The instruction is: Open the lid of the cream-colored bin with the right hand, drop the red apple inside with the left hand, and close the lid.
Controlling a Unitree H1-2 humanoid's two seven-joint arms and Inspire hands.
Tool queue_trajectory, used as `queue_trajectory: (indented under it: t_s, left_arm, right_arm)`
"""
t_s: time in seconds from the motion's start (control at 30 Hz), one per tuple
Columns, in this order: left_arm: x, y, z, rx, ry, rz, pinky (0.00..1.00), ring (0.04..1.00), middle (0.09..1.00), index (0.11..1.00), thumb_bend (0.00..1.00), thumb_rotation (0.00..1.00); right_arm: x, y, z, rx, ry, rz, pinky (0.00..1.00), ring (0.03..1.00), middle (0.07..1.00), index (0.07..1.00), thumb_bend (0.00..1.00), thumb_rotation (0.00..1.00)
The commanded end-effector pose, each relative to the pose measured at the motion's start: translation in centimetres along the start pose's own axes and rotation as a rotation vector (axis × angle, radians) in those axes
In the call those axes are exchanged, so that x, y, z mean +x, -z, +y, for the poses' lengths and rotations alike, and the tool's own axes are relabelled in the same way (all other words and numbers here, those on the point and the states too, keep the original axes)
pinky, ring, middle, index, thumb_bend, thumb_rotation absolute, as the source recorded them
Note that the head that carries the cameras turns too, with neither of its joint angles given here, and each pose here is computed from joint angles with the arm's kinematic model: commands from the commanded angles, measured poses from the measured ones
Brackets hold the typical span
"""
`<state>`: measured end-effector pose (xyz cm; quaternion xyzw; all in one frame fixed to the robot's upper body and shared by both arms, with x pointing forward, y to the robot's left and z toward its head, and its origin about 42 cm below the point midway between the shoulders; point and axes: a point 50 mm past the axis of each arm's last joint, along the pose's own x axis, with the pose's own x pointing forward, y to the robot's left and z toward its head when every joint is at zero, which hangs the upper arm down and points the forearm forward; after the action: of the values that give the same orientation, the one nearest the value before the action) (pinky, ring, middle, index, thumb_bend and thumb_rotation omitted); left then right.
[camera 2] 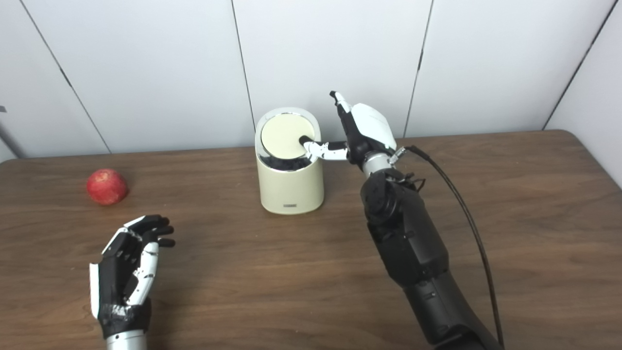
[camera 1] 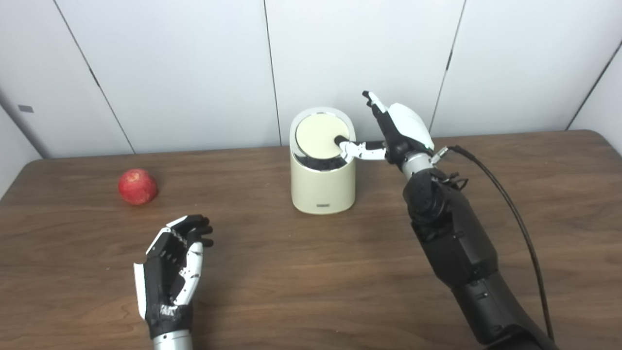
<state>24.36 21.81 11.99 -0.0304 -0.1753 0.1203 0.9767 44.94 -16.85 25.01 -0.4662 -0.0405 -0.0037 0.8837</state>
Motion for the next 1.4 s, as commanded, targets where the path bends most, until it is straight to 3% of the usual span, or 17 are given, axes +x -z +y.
queue_trajectory:
  t_s: [0.0, 0.37, 0.87, 1.37]
  left_arm:
    - [-0.75, 0.88, -0.45, 0.001, -0.001, 0.027, 0.53, 0.617, 0.643, 0.629, 0.25, 0.31]
    - [-0.86, 0.76, -0.65, 0.006, -0.003, 0.027, 0.52, 0.612, 0.641, 0.628, 0.24, 0.3]
    - [-0.77, 0.81, -0.58, 0.0, -0.003, 0.024, 0.51, 0.608, 0.637, 0.628, 0.24, 0.29]
    - [-0.74, 0.94, -0.34, 0.007, 0.003, 0.028, 0.53, 0.621, 0.646, 0.636, 0.24, 0.29]
  right_arm:
    - [0.1, 1.85, 0.6, -0.045, -0.036, 0.08, 0.8, 0.891, 0.931, 0.969, 0.96, 0.47]
    - [0.11, 1.04, 0.64, -0.038, -0.042, 0.074, 0.77, 0.892, 0.941, 0.973, 0.96, 0.47]
    - [0.28, 1.0, 0.38, -0.047, -0.021, 0.07, 0.78, 0.887, 0.931, 0.969, 0.91, 0.57]
    - [0.08, 1.39, 0.22, -0.036, -0.023, 0.074, 0.78, 0.89, 0.931, 0.972, 0.84, 0.85]
